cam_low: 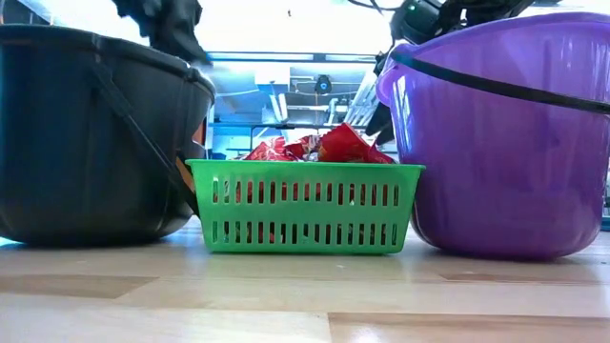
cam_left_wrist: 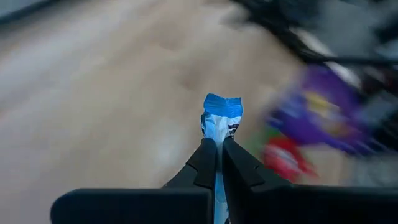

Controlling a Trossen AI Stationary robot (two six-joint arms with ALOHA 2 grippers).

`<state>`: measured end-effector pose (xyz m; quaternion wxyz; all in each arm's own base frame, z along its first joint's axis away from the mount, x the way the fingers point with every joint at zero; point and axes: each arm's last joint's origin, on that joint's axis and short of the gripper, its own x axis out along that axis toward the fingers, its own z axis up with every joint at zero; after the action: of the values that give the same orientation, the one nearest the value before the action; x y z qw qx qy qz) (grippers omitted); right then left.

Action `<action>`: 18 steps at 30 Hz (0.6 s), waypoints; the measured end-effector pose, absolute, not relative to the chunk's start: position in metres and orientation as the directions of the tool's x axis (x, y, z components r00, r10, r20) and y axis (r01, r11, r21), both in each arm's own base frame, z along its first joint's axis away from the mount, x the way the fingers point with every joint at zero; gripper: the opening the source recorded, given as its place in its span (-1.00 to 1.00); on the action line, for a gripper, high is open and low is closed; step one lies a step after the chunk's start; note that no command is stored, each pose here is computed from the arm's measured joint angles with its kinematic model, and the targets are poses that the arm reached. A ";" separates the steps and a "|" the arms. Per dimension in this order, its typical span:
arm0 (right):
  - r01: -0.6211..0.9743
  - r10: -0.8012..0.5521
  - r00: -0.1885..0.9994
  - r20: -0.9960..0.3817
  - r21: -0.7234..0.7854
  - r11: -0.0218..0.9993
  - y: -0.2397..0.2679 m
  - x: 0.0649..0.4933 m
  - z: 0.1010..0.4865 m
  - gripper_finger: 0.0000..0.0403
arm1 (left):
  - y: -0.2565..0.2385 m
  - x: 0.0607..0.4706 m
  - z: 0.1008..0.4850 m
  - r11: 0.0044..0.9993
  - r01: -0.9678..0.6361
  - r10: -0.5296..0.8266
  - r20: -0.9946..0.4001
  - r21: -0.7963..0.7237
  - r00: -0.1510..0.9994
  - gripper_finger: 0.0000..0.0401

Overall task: Sort candy by brand, put in halloween buckets
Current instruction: Put the white chocolate into the black bucket

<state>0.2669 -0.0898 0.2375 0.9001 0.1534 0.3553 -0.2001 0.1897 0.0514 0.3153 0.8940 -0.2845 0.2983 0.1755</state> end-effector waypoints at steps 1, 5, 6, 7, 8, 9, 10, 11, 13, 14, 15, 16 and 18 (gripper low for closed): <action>0.470 -0.253 0.667 -0.701 0.133 0.872 -0.090 0.267 0.237 0.10 | 0.039 0.192 0.320 0.790 -0.434 0.086 -0.623 -0.433 0.778 -1.00; 0.469 -0.255 0.666 -0.701 0.127 0.874 -0.091 0.266 0.237 0.10 | -0.015 0.199 0.325 0.812 -0.280 -0.141 -0.636 -0.513 0.758 -1.00; 0.466 -0.255 0.666 -0.701 0.123 0.876 -0.091 0.266 0.237 0.10 | -0.028 0.199 0.323 0.806 -0.267 -0.183 -0.652 -0.528 0.736 -1.00; 0.463 -0.255 0.666 -0.701 0.120 0.878 -0.091 0.266 0.237 0.10 | -0.040 0.200 0.319 0.800 -0.266 -0.216 -0.671 -0.538 0.710 -1.00; 0.459 -0.255 0.666 -0.701 0.116 0.881 -0.091 0.266 0.237 0.10 | -0.050 0.201 0.315 0.793 -0.274 -0.237 -0.689 -0.544 0.685 -1.00; 0.459 -0.255 0.666 -0.701 0.116 0.881 -0.091 0.266 0.237 0.10 | -0.058 0.202 0.311 0.785 -0.289 -0.248 -0.706 -0.548 0.663 -1.00; 0.459 -0.255 0.666 -0.701 0.116 0.881 -0.091 0.266 0.237 0.10 | -0.065 0.203 0.308 0.780 -0.305 -0.253 -0.722 -0.546 0.644 -1.00; 0.459 -0.255 0.666 -0.701 0.117 0.881 -0.091 0.266 0.237 0.10 | -0.070 0.205 0.305 0.776 -0.322 -0.253 -0.735 -0.543 0.629 -0.99; 0.465 -0.255 0.666 -0.701 0.123 0.877 -0.091 0.266 0.237 0.10 | -0.074 0.209 0.298 0.757 -0.374 -0.234 -0.757 -0.535 0.610 -0.97; 0.465 -0.255 0.666 -0.701 0.123 0.877 -0.091 0.266 0.237 0.10 | -0.075 0.211 0.295 0.750 -0.403 -0.225 -0.775 -0.524 0.590 -0.94; 0.465 -0.255 0.666 -0.701 0.123 0.877 -0.091 0.266 0.237 0.10 | -0.074 0.213 0.291 0.749 -0.424 -0.214 -0.791 -0.509 0.573 -0.90; 0.465 -0.255 0.666 -0.701 0.123 0.877 -0.091 0.266 0.237 0.10 | -0.073 0.215 0.288 0.749 -0.439 -0.204 -0.802 -0.497 0.561 -0.86; 0.465 -0.255 0.666 -0.701 0.124 0.877 -0.091 0.266 0.237 0.10 | -0.069 0.219 0.285 0.741 -0.464 -0.188 -0.813 -0.485 0.551 -0.76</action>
<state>0.2663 -0.0913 0.2375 0.9007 0.1476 0.3564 -0.1998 0.2191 -0.0688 0.2850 0.8082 -0.3496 0.4662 0.0856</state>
